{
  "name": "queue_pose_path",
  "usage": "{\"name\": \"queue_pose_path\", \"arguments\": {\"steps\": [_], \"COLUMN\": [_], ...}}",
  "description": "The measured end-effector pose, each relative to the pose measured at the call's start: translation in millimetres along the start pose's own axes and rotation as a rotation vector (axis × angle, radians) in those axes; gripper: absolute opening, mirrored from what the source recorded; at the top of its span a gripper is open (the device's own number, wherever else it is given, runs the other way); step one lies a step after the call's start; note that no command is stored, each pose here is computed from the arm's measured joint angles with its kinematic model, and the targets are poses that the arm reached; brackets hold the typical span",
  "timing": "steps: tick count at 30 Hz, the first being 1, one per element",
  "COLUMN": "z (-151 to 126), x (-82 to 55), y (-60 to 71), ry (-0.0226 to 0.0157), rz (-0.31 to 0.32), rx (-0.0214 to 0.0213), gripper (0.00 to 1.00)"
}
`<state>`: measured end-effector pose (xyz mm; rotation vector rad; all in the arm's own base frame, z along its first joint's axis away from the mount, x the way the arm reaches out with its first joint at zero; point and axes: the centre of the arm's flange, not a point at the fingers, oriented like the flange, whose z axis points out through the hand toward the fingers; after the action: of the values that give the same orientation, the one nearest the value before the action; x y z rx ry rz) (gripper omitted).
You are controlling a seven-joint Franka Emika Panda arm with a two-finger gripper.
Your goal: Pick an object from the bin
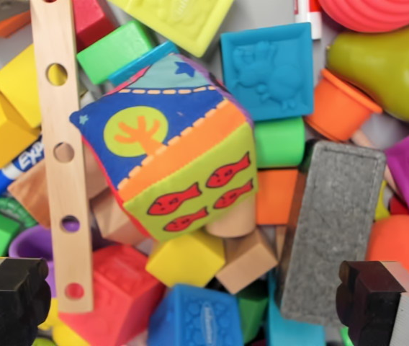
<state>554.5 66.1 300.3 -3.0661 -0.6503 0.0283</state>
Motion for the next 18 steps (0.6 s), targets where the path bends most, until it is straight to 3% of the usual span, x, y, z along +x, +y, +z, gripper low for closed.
{"name": "queue_pose_path", "arguments": {"steps": [18], "z": [21.9], "x": [-2.0], "y": [-9.3], "ry": [0.0089], "rz": [-0.245], "rx": [-0.0056], "gripper": [1.0]}}
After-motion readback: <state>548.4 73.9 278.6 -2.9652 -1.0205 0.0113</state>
